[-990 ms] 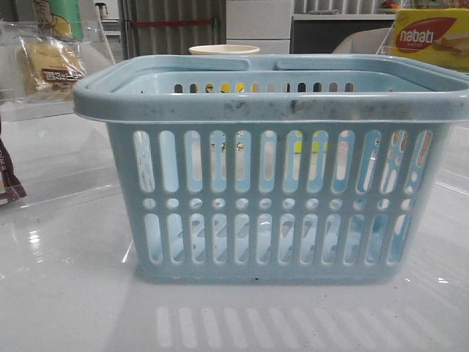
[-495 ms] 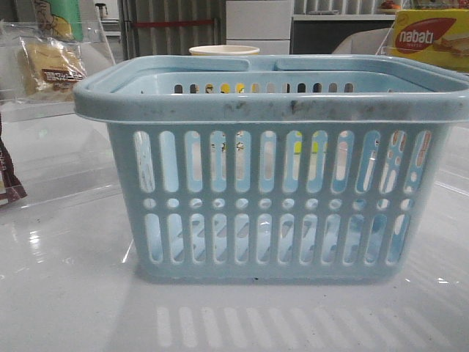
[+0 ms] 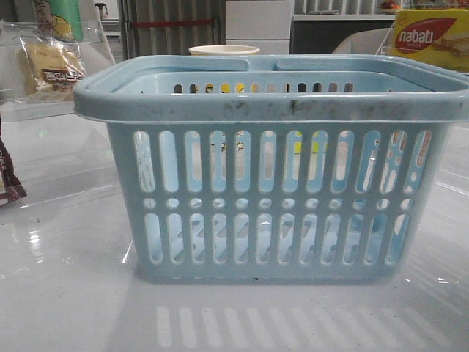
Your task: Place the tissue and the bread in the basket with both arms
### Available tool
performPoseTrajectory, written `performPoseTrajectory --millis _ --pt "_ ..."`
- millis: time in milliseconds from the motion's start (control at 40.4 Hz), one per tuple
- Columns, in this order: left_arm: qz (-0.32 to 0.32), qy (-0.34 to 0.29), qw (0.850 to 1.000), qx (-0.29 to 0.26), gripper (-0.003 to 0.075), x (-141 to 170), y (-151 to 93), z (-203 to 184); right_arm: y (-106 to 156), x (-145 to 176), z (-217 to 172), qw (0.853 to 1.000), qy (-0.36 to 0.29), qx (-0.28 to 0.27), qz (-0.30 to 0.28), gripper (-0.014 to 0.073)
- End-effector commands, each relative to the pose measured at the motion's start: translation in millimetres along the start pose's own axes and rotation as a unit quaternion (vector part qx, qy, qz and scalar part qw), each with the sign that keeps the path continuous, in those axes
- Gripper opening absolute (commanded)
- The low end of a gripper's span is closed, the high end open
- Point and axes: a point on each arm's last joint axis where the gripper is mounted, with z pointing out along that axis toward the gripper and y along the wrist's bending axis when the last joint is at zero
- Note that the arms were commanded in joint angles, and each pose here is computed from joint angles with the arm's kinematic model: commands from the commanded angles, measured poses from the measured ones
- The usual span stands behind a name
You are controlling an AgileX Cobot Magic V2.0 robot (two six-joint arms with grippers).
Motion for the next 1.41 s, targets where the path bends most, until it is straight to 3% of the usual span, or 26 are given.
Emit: performPoseTrajectory --millis 0,223,297,371,421,495,569,866,1212,1385 --pt "-0.001 -0.013 1.000 0.001 0.0098 -13 0 7 -1 -12 10 1.000 -0.014 0.003 -0.002 0.0056" --pt "-0.008 0.039 0.999 0.006 0.0099 -8 -1 33 -1 -9 36 0.999 0.040 0.004 0.000 0.0062" --pt "-0.008 0.050 0.999 0.006 0.0128 -7 -1 39 -1 -8 43 0.998 0.055 0.004 0.000 0.0118" --pt "-0.008 0.057 0.998 0.006 0.0242 -7 -1 45 -2 -6 51 0.998 0.070 0.004 0.000 0.0250" --pt "-0.008 0.057 0.998 0.007 0.0353 -7 -1 48 -2 -6 55 0.997 0.077 0.005 0.000 0.0384" --pt "-0.008 0.053 0.999 0.006 0.0508 -8 -1 50 -2 -5 62 0.996 0.084 0.005 0.001 0.0516" --pt "-0.009 0.049 0.999 0.007 0.0564 -9 -1 51 -3 -8 68 0.997 0.083 0.008 0.003 0.0564" --pt "-0.022 0.047 0.998 0.019 0.0560 -9 -3 51 -34 -40 105 0.993 0.086 0.066 0.040 0.0559" --pt "0.020 0.045 0.991 0.125 0.0560 -9 -34 47 -63 -88 171 0.990 0.093 0.089 0.055 0.0559" --pt "0.034 0.043 0.987 0.151 0.0560 -9 -42 45 -71 -100 208 0.989 0.101 0.089 0.055 0.0559"
